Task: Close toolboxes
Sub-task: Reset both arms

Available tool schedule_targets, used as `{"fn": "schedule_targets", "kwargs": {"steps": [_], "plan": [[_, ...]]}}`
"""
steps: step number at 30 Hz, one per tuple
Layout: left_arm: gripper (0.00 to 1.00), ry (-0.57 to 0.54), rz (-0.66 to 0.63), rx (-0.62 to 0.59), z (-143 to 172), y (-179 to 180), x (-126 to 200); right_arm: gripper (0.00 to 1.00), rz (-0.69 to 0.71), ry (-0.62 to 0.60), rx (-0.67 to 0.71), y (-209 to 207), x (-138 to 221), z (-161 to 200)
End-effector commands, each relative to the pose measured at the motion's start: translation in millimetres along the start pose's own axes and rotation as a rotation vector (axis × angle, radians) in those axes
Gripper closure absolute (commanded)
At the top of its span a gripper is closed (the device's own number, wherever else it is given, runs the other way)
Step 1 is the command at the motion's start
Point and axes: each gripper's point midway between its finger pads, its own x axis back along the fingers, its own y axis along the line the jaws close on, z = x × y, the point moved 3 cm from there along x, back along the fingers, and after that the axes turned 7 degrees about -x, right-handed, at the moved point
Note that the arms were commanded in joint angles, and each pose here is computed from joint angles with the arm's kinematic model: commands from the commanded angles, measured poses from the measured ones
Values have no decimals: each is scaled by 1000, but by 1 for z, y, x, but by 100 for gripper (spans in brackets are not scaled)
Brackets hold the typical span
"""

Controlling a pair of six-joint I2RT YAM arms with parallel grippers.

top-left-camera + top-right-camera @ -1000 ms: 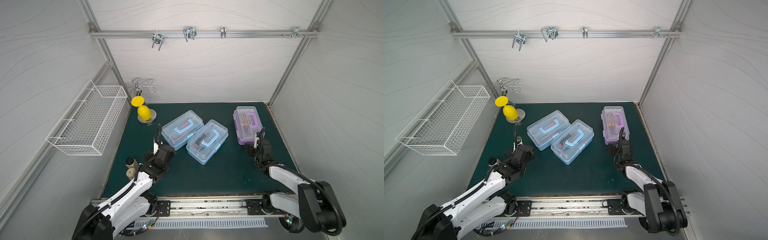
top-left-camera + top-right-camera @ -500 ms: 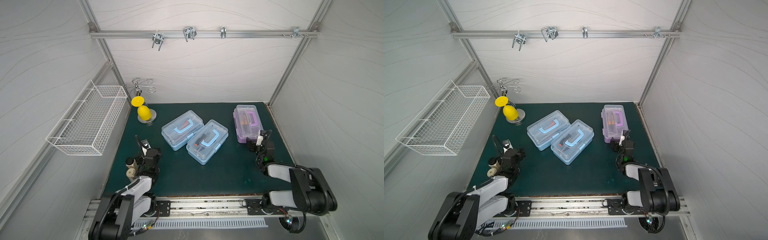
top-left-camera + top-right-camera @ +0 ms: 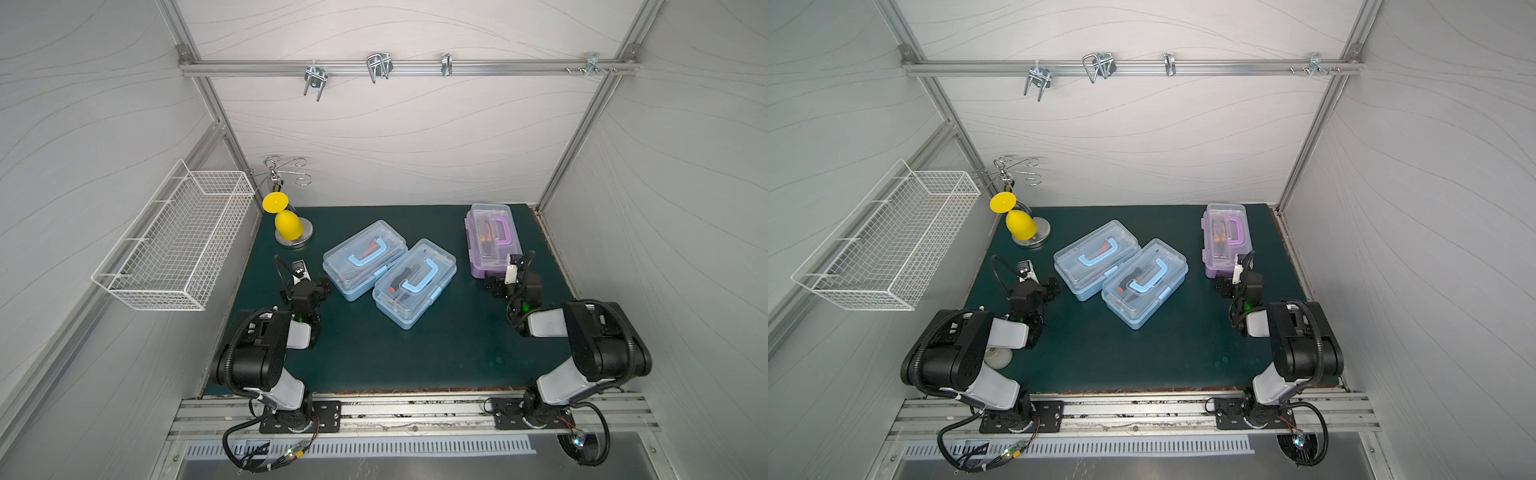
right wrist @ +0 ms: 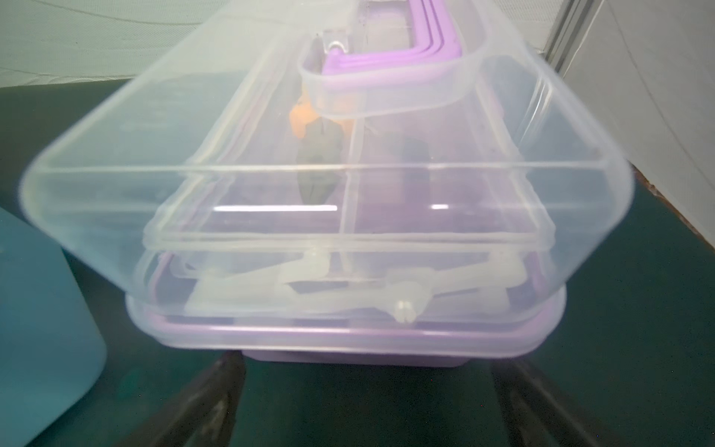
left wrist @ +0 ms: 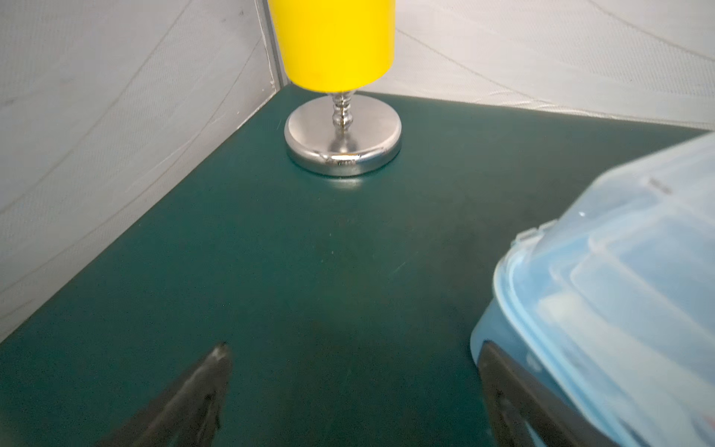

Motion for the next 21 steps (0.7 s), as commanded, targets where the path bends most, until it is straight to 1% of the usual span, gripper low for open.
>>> {"fn": "schedule_targets", "kwargs": {"steps": [1,2,21], "plan": [[0,-9,-3,3,-16,-2,-10,1,-36,6,33,7,-4,-6],[0,-28,-4,2,-18,-2,-10,1,-35,13,32,7,-4,-5],[0,-24,-4,-1,-18,-2,-10,1,-43,7,39,9,-4,-5]]}}
